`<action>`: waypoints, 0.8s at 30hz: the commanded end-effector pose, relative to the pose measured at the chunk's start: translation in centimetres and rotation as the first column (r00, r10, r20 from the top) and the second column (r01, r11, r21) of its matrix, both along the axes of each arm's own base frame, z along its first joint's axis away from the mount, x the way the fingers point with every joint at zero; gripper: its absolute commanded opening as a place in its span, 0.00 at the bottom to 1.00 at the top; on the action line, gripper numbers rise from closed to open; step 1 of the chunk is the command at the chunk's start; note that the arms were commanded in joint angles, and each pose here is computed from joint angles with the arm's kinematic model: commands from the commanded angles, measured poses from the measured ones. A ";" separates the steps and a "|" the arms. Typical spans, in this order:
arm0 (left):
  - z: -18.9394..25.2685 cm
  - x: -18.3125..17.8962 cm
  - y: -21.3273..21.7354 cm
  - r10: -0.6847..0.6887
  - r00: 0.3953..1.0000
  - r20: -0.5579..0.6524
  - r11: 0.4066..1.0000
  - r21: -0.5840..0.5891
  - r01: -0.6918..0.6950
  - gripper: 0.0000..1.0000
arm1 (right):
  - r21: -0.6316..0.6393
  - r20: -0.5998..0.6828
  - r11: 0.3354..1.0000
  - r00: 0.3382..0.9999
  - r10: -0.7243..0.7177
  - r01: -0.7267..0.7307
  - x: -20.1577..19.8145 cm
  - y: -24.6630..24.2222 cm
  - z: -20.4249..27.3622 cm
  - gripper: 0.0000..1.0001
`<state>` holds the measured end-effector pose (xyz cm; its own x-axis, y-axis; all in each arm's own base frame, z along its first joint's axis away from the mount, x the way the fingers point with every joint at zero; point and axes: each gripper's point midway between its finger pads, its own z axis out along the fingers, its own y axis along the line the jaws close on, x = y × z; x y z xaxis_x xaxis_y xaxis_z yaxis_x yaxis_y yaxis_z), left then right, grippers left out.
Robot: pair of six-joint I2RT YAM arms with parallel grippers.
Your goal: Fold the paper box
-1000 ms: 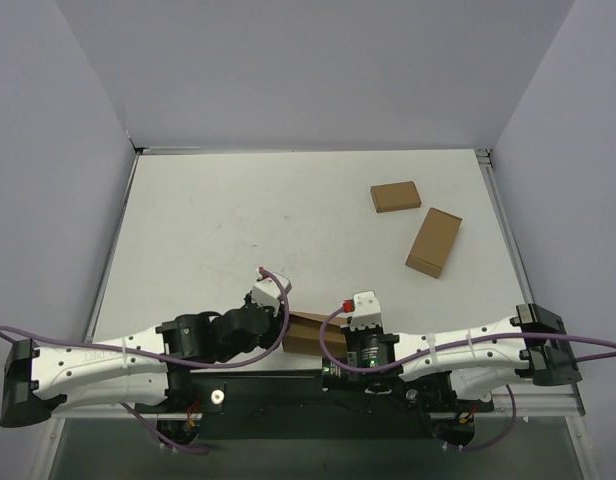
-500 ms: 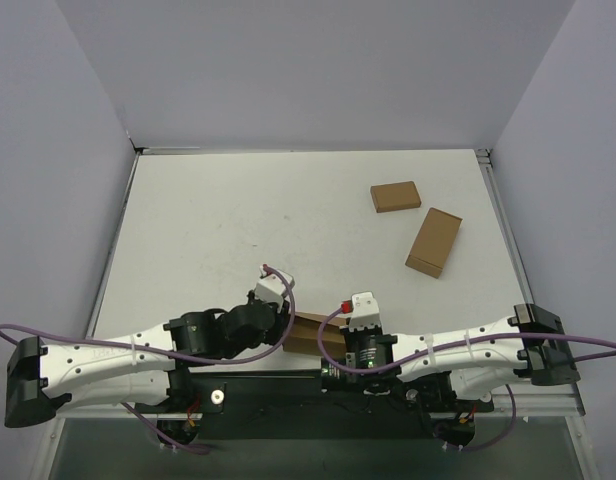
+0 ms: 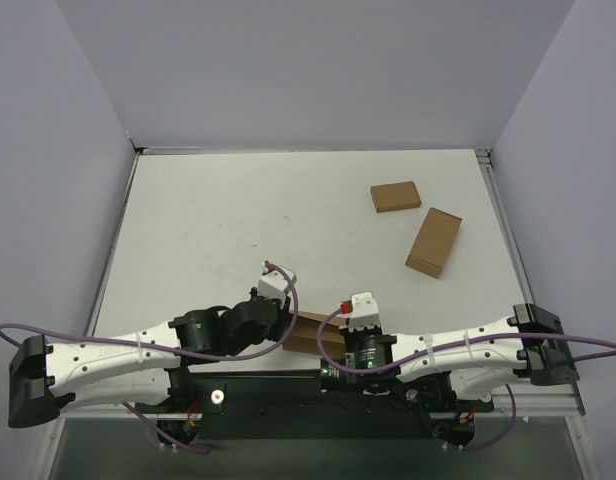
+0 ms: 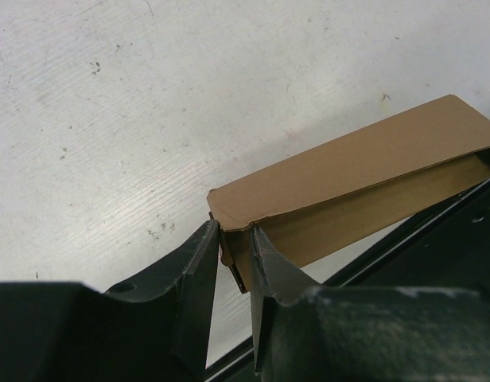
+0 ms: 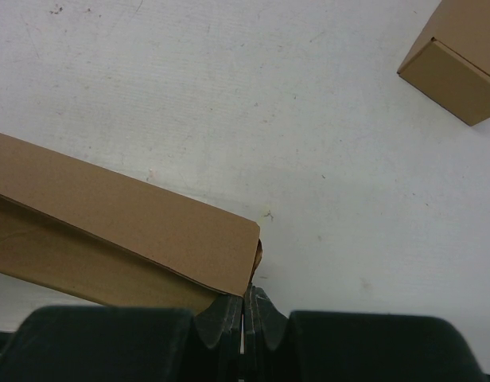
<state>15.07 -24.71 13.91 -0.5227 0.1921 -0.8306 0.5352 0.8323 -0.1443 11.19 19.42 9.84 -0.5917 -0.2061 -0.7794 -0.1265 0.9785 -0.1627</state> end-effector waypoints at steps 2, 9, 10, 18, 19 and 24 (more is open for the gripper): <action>0.5 0.0 -1.0 -0.007 1.000 -0.010 0.999 -0.032 0.007 0.32 | -0.040 -0.066 0.999 0.998 0.002 -0.005 -1.2 -0.4 -1.0 0.00; -0.1 -0.3 -1.4 -0.030 0.999 -0.022 0.999 -0.027 0.030 0.00 | -0.040 -0.065 0.999 0.998 0.004 -0.006 -1.2 -0.4 -1.0 0.00; -0.2 -0.3 -1.5 -0.034 0.999 -0.023 0.999 -0.032 0.033 0.00 | -0.040 -0.063 0.999 0.998 0.004 -0.006 -1.2 -0.4 -1.0 0.00; -2.5 -1.7 -1.8 -0.025 0.995 -0.101 0.997 -0.077 0.017 0.00 | -0.043 -0.063 0.999 0.998 0.004 -0.006 -1.2 -0.4 -1.0 0.00; -2.6 -1.8 -1.7 -0.022 0.994 -0.104 0.997 -0.083 0.013 0.00 | -0.042 -0.063 0.999 0.998 0.004 -0.006 -1.2 -0.4 -1.0 0.00; -3.3 -2.7 -1.8 -0.017 0.991 -0.132 0.995 -0.099 0.004 0.00 | -0.048 -0.061 0.999 0.998 0.006 -0.008 -1.2 -0.3 -1.0 0.00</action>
